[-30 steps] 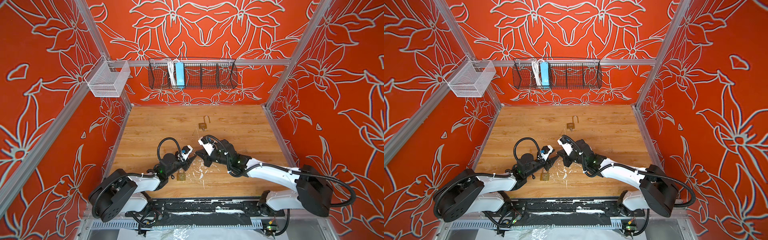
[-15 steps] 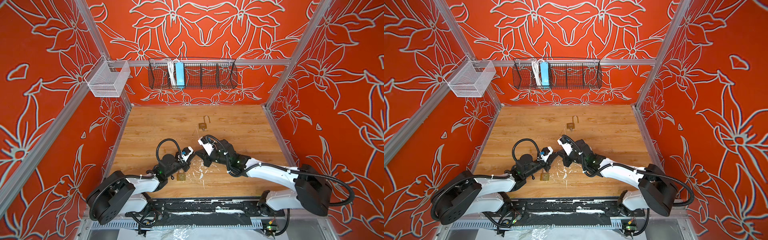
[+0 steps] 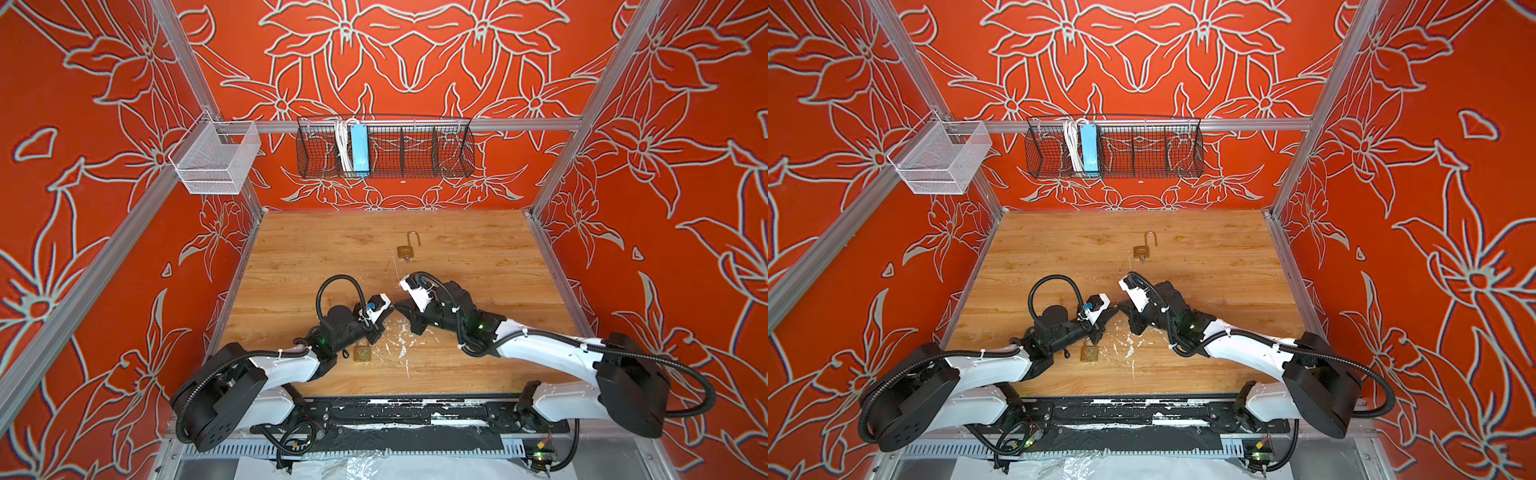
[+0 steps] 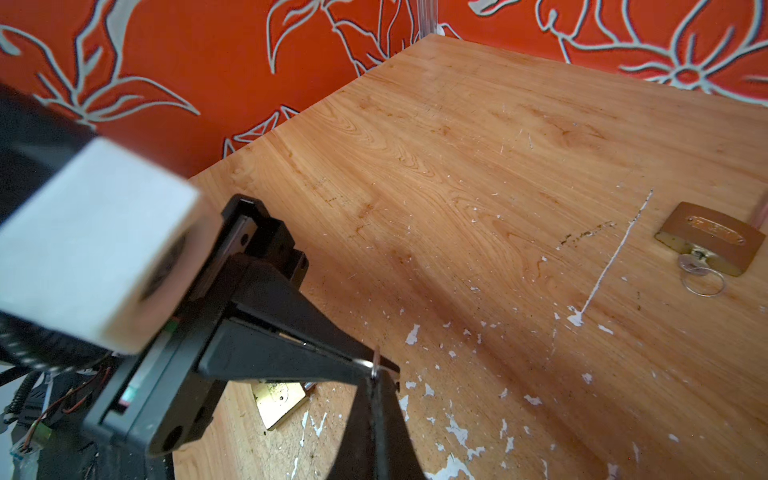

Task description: Unlock with the key

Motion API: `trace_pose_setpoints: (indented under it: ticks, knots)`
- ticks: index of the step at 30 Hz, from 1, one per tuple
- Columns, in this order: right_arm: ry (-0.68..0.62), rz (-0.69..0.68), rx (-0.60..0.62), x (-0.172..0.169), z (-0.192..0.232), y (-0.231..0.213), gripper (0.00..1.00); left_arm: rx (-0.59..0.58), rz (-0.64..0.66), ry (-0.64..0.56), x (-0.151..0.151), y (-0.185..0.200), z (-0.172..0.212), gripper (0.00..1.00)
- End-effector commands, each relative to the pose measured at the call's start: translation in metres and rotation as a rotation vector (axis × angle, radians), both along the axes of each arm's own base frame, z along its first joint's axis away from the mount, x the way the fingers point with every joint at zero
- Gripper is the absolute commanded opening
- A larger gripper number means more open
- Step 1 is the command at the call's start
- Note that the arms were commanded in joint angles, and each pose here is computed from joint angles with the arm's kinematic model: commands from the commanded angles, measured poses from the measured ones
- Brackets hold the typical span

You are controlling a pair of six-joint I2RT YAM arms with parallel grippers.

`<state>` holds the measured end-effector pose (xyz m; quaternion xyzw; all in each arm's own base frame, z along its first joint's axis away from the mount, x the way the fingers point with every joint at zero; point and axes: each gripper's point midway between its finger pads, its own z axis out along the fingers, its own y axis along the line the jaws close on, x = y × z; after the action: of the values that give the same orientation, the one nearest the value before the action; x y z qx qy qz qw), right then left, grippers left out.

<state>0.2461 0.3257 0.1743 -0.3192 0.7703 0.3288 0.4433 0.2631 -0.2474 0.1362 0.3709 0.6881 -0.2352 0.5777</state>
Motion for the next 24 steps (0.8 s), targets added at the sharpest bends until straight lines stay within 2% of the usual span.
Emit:
trace_pose_setpoints:
  ticks: [1, 5, 18, 19, 24]
  knots:
    - [-0.035, -0.049, 0.017, 0.008, 0.009, -0.009, 0.0, 0.05, -0.011, 0.001, 0.0, -0.004, -0.004, 0.0]
    - [-0.031, -0.053, 0.016, 0.009, 0.009, -0.01, 0.0, 0.107, 0.011, -0.016, 0.003, -0.002, -0.007, 0.0]
    - [-0.058, -0.074, 0.018, 0.008, 0.017, -0.018, 0.0, 0.184, 0.076, -0.037, 0.01, 0.007, -0.005, 0.0]
    - [-0.065, -0.084, 0.018, 0.008, 0.018, -0.021, 0.06, 0.197, 0.083, -0.034, 0.011, 0.007, -0.006, 0.0]
    - [-0.112, -0.183, 0.027, 0.015, 0.027, -0.042, 0.07, 0.268, 0.117, -0.047, 0.015, 0.009, -0.008, 0.0]
